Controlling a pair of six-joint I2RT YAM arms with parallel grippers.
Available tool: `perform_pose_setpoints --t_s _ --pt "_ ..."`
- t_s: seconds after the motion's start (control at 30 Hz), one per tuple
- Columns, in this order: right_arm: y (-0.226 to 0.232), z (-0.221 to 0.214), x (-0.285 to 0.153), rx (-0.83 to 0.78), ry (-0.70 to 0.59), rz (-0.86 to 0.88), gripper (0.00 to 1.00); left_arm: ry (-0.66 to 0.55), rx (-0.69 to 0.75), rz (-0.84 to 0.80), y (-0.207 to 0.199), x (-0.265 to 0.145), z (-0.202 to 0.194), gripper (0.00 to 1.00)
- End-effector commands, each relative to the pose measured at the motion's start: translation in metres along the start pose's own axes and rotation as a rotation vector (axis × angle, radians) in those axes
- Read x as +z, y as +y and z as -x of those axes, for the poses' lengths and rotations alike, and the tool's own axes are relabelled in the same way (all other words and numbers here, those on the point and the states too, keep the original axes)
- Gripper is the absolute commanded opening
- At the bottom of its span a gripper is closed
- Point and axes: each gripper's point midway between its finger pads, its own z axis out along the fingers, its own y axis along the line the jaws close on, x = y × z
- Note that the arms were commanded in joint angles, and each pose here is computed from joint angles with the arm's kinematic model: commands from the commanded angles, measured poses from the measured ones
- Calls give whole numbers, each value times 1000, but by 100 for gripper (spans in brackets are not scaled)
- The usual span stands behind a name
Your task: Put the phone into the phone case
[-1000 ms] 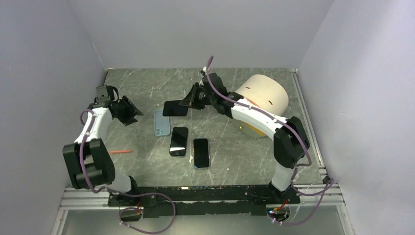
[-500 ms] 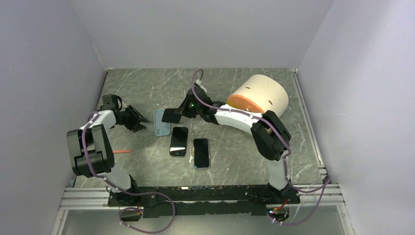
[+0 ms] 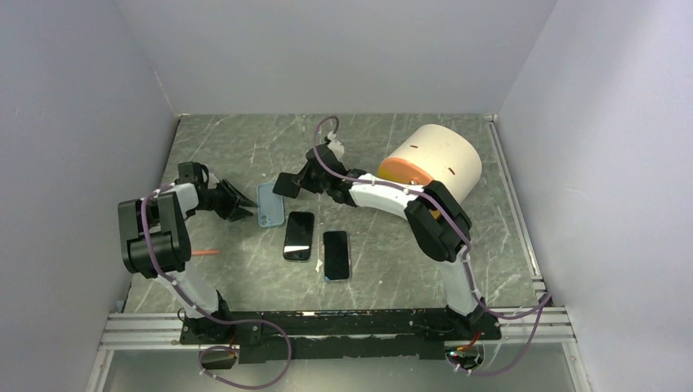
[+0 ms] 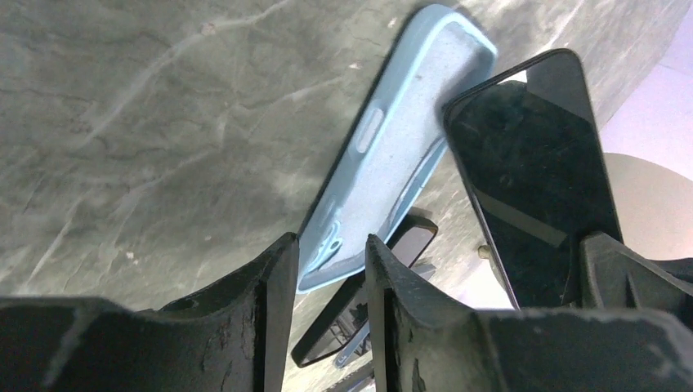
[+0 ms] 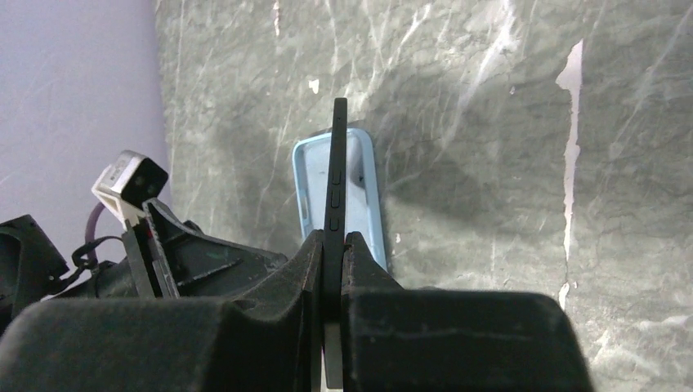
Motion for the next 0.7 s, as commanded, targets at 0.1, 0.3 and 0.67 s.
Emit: perform_pose_setpoints --t_s 0.1,0.3,0.67 --pt "39 15 1 -3 -102 76 2 61 13 -44 -12 15 -7 39" --pt "30 -9 -1 -49 -53 70 7 91 27 -75 -19 20 -11 34" --pt "4 -56 -12 -118 70 28 11 105 30 -116 -24 22 -14 24"
